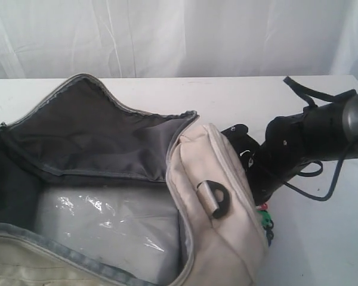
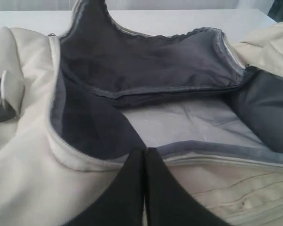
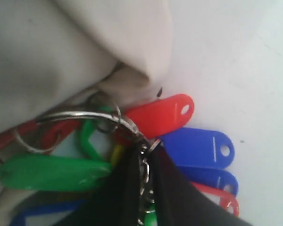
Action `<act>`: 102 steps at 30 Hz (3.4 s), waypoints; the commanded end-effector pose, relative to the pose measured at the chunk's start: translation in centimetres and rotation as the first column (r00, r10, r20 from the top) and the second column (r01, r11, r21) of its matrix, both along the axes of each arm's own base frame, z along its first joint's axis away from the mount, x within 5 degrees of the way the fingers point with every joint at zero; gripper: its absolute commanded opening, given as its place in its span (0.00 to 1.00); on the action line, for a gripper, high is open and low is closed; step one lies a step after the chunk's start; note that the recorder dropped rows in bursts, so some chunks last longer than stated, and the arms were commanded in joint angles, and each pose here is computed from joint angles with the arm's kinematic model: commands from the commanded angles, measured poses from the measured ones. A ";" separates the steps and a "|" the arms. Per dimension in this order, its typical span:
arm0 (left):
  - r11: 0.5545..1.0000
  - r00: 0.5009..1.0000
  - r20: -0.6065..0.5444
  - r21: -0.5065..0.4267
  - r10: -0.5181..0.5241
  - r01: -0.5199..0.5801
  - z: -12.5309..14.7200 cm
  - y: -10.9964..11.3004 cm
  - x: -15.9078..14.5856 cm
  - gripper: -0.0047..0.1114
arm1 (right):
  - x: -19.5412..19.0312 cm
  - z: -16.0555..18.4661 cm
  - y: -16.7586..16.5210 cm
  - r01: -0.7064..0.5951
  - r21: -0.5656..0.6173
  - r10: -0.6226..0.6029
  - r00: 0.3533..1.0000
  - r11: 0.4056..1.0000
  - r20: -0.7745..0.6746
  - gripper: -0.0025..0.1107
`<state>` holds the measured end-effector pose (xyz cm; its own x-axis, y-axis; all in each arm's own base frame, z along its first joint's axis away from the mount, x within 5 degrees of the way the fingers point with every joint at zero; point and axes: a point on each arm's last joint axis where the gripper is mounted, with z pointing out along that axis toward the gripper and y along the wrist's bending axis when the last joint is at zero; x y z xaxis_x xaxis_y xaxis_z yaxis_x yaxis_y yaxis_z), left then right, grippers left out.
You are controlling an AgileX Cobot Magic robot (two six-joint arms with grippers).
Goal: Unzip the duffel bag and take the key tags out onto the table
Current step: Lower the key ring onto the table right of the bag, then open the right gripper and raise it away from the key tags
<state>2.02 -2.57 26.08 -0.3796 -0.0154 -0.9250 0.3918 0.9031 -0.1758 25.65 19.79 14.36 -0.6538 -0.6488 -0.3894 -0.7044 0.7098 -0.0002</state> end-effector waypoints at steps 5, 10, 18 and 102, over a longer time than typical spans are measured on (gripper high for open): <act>1.000 1.000 -0.011 -0.005 -0.004 0.004 -0.1 -0.1 0.0 0.04 | 0.2 1.9 -0.6 -0.075 -0.101 0.068 0.995 0.992 -0.069 0.02; 1.000 1.000 -0.011 -0.005 -0.004 0.004 -0.1 -0.1 0.0 0.04 | 0.6 3.9 -3.4 -0.052 -0.166 0.040 0.996 0.985 -0.075 0.02; 1.000 1.000 -0.011 -0.005 -0.004 0.004 -0.1 -0.1 0.0 0.04 | 1.0 5.3 -5.6 -0.008 -0.199 -0.002 0.999 0.980 -0.051 0.02; 0.998 0.996 0.061 0.016 -0.062 0.061 1.5 -0.3 -0.6 0.04 | -13.8 16.5 -14.4 -0.071 0.603 -0.491 0.508 0.795 0.707 0.02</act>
